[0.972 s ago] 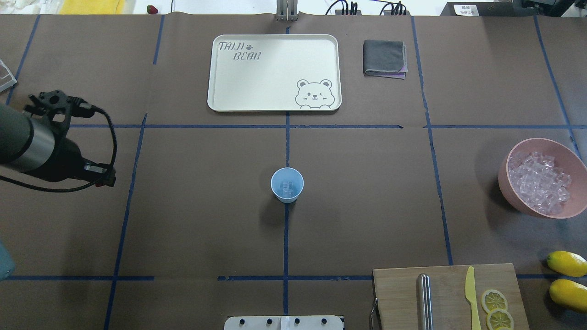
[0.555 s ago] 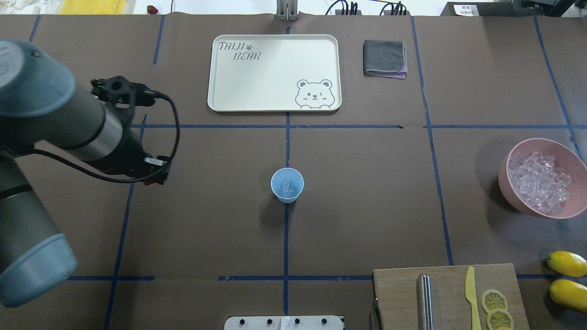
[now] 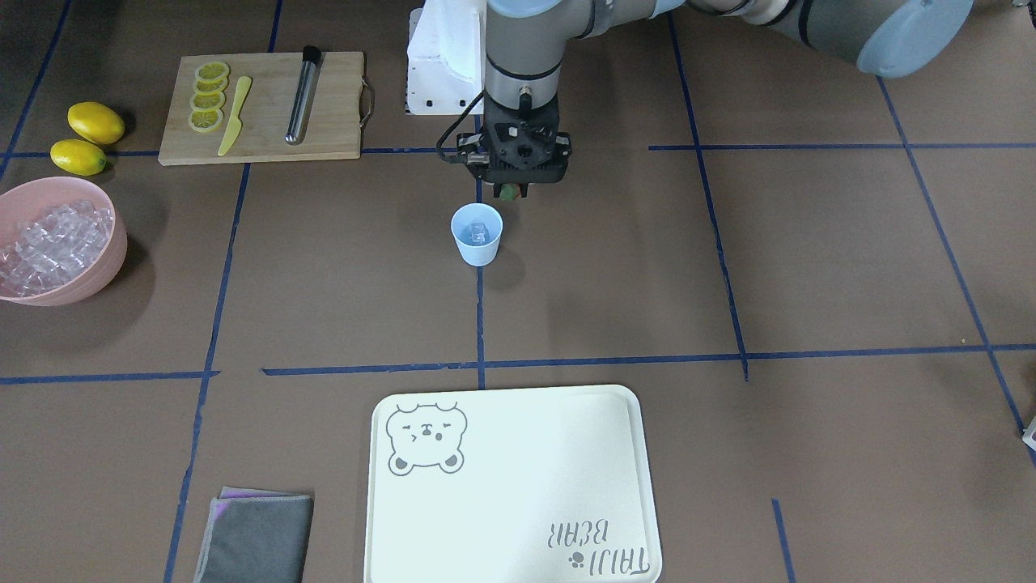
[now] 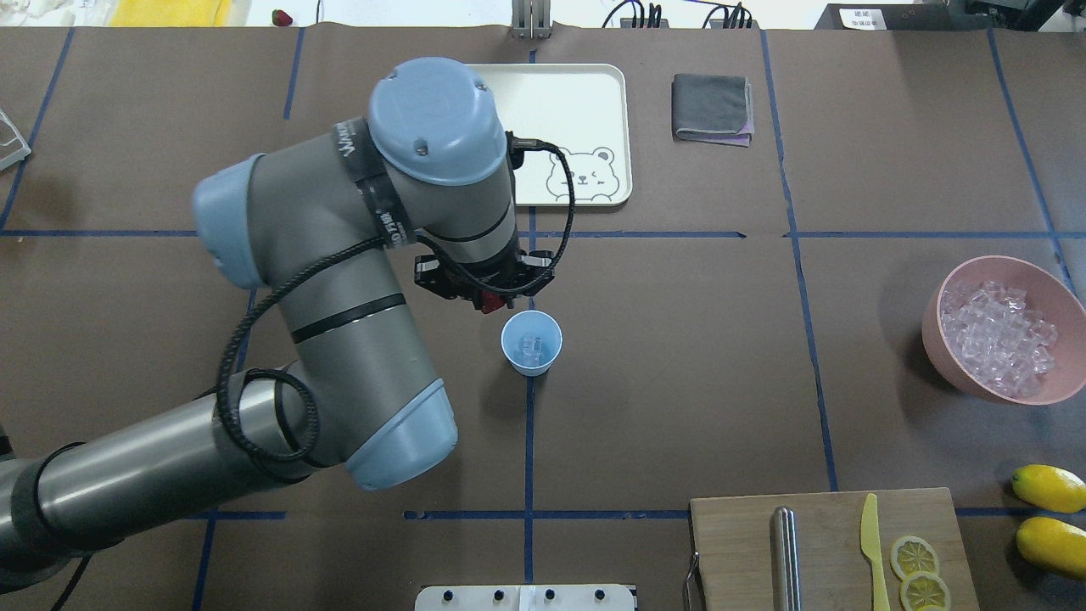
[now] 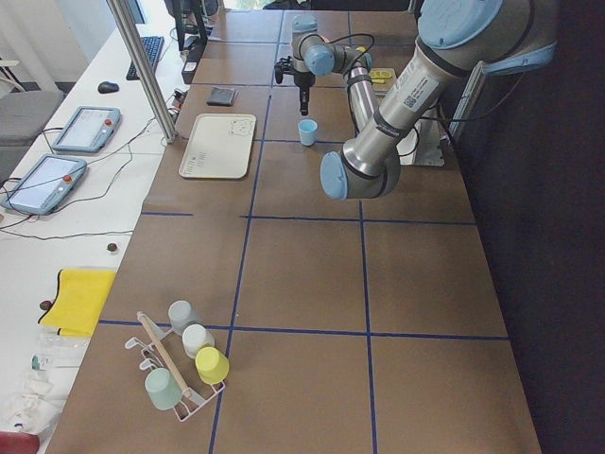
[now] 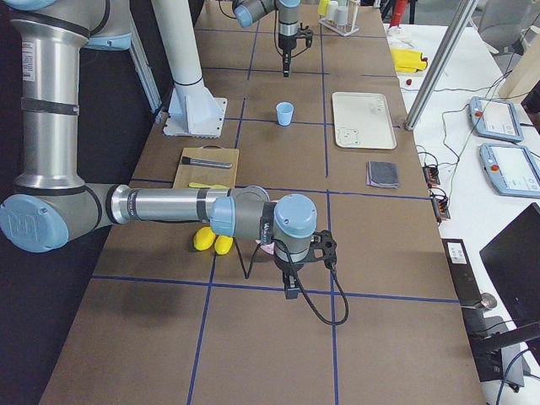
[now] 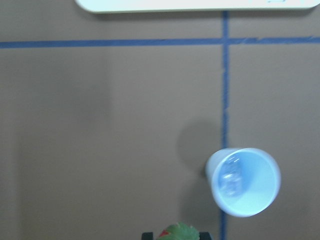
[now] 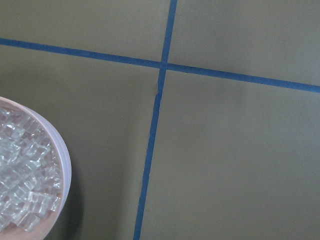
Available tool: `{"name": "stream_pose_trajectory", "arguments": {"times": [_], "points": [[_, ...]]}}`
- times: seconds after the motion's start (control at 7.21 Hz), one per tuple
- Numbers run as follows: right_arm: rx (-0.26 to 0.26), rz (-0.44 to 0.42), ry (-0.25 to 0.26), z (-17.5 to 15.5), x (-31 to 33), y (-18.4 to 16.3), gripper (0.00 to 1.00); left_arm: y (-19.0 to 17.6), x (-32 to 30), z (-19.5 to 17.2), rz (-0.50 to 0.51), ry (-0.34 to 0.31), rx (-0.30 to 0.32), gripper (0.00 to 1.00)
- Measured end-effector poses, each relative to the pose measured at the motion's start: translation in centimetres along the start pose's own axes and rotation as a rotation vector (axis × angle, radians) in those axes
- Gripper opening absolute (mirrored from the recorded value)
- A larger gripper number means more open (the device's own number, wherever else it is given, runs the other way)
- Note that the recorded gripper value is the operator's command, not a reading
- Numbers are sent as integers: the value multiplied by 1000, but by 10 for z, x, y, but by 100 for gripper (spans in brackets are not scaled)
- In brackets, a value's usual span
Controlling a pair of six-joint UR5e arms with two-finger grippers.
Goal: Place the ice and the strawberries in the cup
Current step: 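Carry the strawberry with the left gripper over the blue cup, then open the left gripper to drop the strawberry into the cup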
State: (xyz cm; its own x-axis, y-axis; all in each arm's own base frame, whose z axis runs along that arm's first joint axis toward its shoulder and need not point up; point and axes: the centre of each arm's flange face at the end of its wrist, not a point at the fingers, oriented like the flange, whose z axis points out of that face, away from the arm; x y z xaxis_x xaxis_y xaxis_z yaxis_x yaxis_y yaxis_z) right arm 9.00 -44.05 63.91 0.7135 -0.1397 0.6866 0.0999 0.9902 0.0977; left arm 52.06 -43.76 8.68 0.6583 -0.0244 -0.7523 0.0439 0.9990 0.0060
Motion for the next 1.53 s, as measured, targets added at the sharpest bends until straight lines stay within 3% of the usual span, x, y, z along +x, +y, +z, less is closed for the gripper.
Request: {"name": "stream_pose_trajectory", "arguments": {"times": [0.28,0.69,0.83,1.11,1.53], "points": [[-1,1,1,0,0,0,99,0,22,25,-3,3,1,6],[-3,3,0,1,1,0,99,6,28,32,2,3,-7,10],[-3,3,0,2,2,1,99,7,28,33,3,3,-8,43],[-4,4,0,2,2,1,99,9,28,32,8,7,-9,99],[-5,4,0,3,2,1,99,10,27,30,9,10,-9,100]]}}
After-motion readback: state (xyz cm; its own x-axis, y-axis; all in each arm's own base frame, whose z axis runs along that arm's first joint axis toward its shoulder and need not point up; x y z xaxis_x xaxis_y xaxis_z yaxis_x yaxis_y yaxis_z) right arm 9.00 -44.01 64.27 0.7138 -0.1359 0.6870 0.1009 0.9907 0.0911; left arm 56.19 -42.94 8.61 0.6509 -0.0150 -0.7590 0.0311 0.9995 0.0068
